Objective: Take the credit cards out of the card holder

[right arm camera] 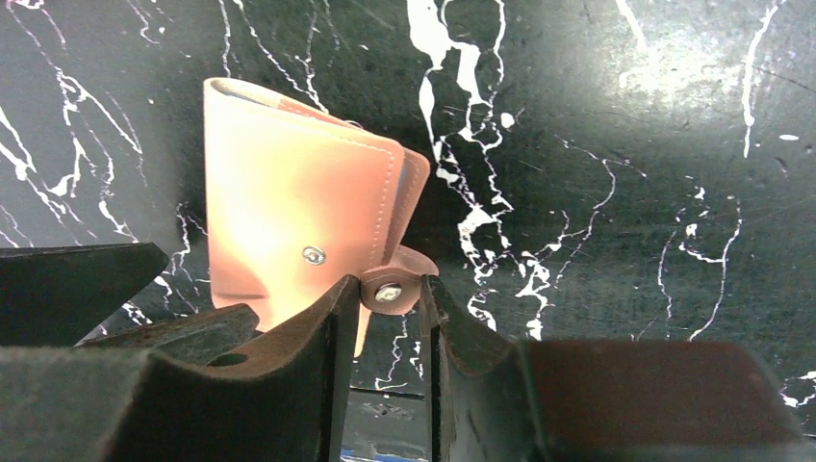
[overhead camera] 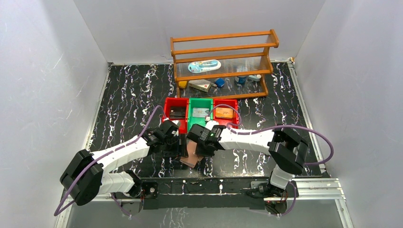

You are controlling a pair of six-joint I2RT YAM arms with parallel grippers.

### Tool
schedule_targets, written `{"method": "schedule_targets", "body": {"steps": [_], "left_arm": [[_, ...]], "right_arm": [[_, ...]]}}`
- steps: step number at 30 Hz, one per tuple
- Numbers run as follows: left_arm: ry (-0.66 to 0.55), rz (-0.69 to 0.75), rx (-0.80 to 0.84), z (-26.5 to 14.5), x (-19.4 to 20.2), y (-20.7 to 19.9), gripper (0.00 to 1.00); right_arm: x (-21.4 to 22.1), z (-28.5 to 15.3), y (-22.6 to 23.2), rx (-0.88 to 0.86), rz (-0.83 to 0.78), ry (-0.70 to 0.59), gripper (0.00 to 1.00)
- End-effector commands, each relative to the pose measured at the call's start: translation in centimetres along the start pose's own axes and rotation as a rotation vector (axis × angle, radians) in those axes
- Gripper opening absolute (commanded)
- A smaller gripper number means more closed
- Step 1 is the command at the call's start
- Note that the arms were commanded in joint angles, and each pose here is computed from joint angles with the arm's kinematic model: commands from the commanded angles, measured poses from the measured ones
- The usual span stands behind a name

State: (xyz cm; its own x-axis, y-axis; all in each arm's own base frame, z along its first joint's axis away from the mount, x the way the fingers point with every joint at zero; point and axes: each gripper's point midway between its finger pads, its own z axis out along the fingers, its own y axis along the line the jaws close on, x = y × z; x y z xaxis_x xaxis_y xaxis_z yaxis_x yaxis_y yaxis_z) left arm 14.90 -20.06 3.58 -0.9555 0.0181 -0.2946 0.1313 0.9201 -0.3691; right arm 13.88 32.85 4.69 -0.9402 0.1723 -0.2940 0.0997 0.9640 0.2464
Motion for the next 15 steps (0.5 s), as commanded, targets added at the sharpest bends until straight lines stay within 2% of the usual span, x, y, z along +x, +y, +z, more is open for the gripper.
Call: {"method": "schedule_targets", "body": {"steps": [1, 15], "left_arm": [[0.003, 0.025, 0.034, -0.6, -0.2, -0.8, 0.67], [0.039, 0.086, 0.099, -0.3, -0.4, -2.4, 0.67]], "right_arm": [[-0.4, -0.6, -0.2, -0.026, 0.037, -0.009, 0.38], [0.3, -1.0, -1.1, -0.098, 0.136, 0.04, 0.4]]}}
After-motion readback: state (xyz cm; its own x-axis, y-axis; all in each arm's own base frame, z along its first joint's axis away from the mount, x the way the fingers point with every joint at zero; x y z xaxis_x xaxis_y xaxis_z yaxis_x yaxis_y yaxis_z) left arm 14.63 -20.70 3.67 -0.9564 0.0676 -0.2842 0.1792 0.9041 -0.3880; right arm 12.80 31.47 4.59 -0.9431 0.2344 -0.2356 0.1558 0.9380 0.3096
